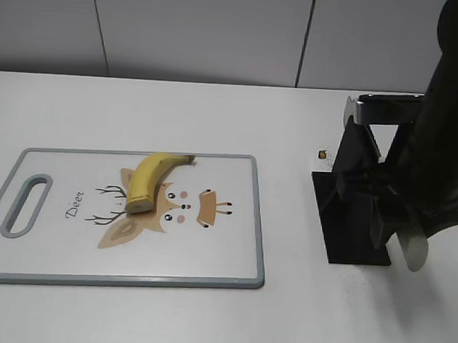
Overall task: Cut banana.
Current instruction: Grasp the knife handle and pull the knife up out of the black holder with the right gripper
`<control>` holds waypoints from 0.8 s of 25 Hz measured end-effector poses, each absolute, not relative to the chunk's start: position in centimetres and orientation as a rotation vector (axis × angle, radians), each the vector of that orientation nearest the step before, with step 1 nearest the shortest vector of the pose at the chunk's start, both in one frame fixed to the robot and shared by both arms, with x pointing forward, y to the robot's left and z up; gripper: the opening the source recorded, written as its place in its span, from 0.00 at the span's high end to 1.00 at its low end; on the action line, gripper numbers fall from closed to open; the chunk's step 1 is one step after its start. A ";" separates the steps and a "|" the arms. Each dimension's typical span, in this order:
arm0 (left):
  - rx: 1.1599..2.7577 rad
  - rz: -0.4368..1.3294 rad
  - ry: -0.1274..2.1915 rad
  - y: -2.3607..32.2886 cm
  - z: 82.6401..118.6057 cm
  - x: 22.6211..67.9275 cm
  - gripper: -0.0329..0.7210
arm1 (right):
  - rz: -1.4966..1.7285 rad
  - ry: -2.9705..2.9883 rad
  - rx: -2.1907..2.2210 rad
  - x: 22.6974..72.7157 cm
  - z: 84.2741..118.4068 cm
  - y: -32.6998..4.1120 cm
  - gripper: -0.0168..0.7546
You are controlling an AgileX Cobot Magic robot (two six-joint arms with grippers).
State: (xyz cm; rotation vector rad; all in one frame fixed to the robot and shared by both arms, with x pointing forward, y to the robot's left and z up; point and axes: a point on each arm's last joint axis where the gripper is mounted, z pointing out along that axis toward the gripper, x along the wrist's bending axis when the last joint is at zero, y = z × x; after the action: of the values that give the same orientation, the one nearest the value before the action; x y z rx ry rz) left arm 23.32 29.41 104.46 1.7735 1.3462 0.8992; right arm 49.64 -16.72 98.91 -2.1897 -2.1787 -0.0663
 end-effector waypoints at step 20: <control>1.774 0.899 1.346 29.4 104.5 23.3 0.30 | -0.050 -2.150 -2.216 49.6 98.9 -16.8 0.77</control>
State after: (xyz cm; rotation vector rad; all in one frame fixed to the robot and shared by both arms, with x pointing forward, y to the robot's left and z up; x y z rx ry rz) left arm 23.32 29.41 104.46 1.7735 1.3462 0.8992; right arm 49.55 -16.78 98.93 -2.2157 -2.1501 -0.0504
